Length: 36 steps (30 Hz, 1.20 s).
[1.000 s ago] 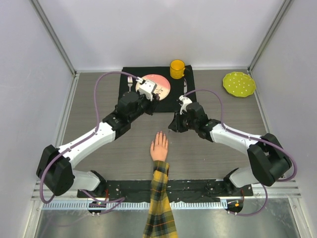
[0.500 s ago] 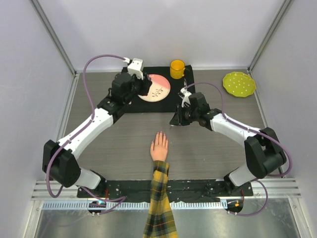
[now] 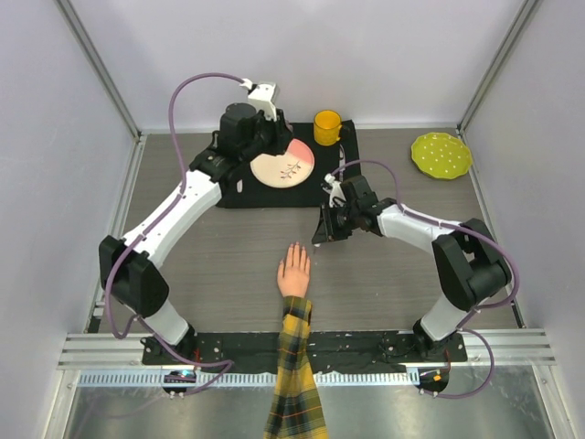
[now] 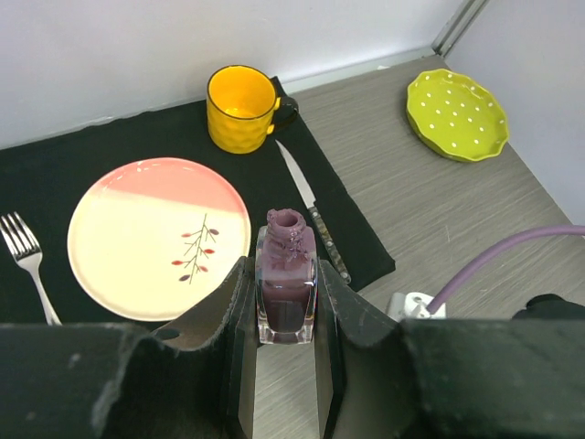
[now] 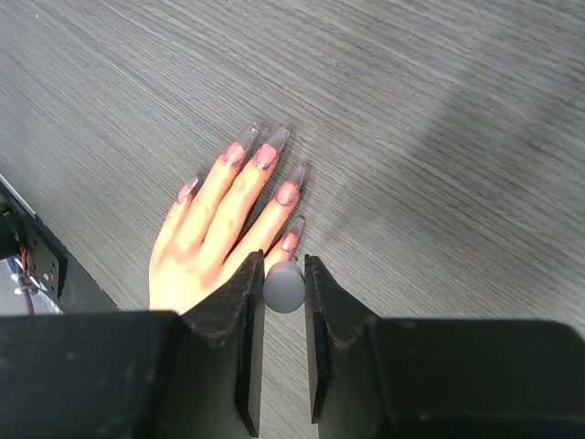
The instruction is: Paint the nails
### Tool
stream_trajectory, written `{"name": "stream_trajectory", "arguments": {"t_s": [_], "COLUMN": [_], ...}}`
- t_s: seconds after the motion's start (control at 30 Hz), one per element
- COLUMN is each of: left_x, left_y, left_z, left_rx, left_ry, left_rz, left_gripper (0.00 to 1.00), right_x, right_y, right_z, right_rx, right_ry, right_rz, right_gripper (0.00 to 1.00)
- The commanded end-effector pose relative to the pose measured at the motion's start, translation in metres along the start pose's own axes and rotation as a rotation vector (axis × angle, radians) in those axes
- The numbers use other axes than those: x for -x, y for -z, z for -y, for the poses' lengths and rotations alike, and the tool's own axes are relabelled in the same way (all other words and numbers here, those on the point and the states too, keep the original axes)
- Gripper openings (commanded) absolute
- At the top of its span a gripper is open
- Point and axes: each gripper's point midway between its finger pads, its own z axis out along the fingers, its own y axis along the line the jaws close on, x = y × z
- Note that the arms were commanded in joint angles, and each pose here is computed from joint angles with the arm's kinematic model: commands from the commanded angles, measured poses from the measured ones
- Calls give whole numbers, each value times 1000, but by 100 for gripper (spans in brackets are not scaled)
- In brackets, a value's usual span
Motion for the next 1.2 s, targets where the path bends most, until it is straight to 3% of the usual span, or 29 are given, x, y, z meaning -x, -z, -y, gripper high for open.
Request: {"name": "stream_trajectory", "arguments": {"t_s": [0.0, 1.17], "left_x": [10, 7], "left_y": [2, -4], "left_z": [10, -13], "left_rx": [-43, -39], "left_ry": [-1, 43], "left_rz": [-12, -51], "left_gripper": [0, 0], "right_x": [17, 9], "right_y": [1, -22], "right_z": [-10, -13], "right_rx": [35, 49], "right_ry": [42, 24], "right_rz": [14, -77], "right_gripper": [1, 1]}}
